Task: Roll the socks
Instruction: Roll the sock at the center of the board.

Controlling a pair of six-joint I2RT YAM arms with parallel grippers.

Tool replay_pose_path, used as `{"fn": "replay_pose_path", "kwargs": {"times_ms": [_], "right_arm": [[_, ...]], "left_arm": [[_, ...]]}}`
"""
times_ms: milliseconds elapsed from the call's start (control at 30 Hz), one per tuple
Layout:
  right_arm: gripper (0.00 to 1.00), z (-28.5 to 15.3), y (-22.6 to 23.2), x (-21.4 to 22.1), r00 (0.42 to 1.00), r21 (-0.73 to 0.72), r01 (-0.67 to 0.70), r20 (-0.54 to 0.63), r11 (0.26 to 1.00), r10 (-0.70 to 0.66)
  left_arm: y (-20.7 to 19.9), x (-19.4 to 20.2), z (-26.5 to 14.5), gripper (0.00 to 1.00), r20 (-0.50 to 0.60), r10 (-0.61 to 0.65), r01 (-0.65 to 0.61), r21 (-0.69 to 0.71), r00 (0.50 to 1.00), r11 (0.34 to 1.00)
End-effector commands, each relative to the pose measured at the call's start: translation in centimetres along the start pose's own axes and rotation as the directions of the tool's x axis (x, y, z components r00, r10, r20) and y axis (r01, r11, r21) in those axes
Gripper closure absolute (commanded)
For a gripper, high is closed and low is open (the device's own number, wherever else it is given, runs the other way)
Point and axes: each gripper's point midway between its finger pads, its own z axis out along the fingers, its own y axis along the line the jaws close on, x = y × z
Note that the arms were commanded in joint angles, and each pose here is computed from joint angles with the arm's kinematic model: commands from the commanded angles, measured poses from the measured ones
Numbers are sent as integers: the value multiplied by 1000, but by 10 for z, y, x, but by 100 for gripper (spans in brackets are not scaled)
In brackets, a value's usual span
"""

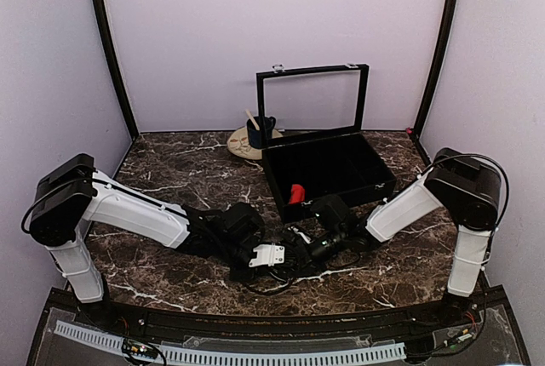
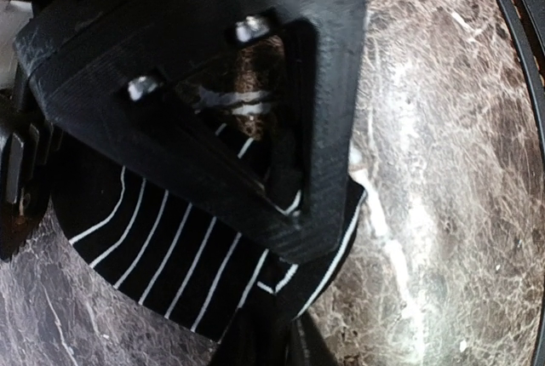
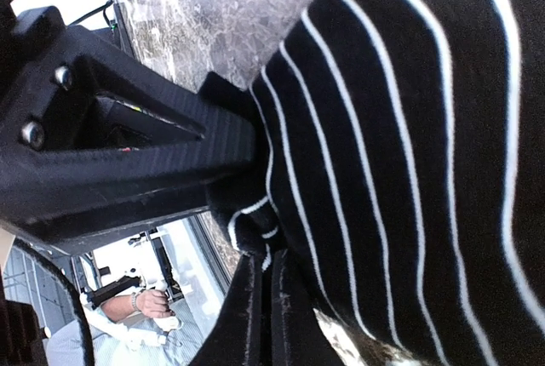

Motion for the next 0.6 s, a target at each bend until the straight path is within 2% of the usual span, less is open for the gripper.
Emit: {"fn": "replay_pose_path", "kwargs": {"times_ms": [0, 200, 433, 567], "right_arm": [[100, 0, 5, -4, 1000, -8, 0, -14, 1000, -1], [100, -3, 4, -10, 1000, 25, 3, -9, 1000, -3], [79, -20, -1, -20, 999, 92, 3, 44, 996, -7], [74, -35, 1, -29, 995, 111, 10, 96, 994, -21]], "left_arm": [[-13, 18, 7, 89, -79, 3, 1, 53, 997, 999], [-24, 27, 7, 100, -125, -17, 30, 106, 992, 994], [-34, 35, 4, 100, -180, -73, 102, 155, 981, 983], [-42, 44, 0, 100, -222, -120, 159, 171, 968, 972]]}}
